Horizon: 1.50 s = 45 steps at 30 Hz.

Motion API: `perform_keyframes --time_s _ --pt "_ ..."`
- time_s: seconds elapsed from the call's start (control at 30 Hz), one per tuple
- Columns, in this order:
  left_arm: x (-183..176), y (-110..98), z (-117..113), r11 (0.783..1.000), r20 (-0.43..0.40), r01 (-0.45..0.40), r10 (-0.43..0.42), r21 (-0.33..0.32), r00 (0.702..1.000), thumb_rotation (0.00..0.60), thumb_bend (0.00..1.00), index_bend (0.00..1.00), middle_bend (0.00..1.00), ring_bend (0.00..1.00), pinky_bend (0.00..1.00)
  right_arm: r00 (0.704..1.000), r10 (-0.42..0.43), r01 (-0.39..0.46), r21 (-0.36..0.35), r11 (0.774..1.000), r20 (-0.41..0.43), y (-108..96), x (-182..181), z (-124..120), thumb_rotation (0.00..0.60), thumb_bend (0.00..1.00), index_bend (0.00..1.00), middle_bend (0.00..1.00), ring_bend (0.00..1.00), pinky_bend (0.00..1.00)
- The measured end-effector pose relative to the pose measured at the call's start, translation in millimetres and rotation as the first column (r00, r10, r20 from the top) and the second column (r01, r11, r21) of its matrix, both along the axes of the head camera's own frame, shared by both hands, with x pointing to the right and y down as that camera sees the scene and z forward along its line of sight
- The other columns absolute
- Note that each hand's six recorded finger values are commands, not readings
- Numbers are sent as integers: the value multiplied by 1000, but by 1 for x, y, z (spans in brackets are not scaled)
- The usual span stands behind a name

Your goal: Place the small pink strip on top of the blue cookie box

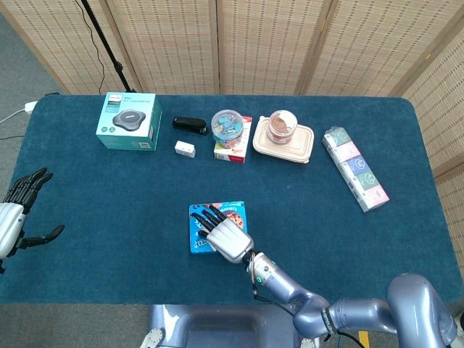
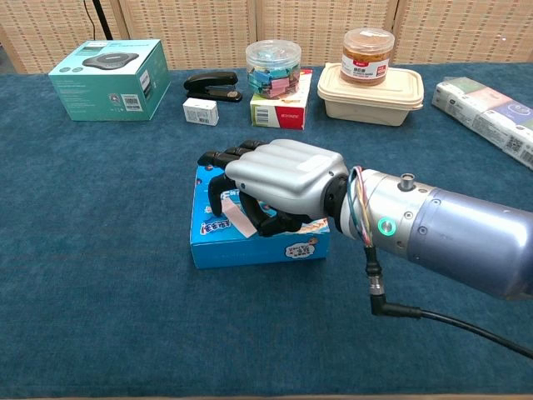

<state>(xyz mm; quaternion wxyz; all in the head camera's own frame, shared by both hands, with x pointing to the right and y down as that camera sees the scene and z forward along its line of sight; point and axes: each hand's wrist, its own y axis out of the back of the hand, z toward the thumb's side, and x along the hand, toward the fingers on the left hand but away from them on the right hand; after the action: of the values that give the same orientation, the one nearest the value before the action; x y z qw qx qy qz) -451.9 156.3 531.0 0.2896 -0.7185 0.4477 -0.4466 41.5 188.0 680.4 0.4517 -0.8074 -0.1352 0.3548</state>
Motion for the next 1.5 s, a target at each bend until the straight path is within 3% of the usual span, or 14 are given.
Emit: perform_keyframes --time_s 0.7,1.2,1.27,1.4,1.43,1.5 --pt "-1 0 0 1000 0 3 -3 -4 1000 600 228 0 0 0 0 999 32 -31 22 999 -37 -15 6 7 600 1000 330 0 0 0" --pt "-2 1 0 1000 9 4 -4 -1 1000 600 228 0 0 0 0 996 85 -88 108 990 31 -40 15 -31 600 1000 290 0 0 0" --pt "-2 2 0 1000 15 3 -3 -3 1000 600 228 0 0 0 0 995 96 -100 132 986 39 -46 26 -40 600 909 238 0 0 0" --pt "-2 4 2 1000 33 -2 2 -6 999 600 228 0 0 0 0 985 165 -171 172 970 46 -55 62 -54 600 144 115 0 0 0" --pt "-2 5 2 1000 38 -3 3 -7 999 600 228 0 0 0 0 983 178 -183 174 967 47 -56 67 -55 600 38 89 0 0 0" --pt "-1 7 4 1000 51 -6 7 -8 999 600 228 0 0 0 0 973 224 -230 173 958 53 -53 86 -57 600 0 54 0 0 0"
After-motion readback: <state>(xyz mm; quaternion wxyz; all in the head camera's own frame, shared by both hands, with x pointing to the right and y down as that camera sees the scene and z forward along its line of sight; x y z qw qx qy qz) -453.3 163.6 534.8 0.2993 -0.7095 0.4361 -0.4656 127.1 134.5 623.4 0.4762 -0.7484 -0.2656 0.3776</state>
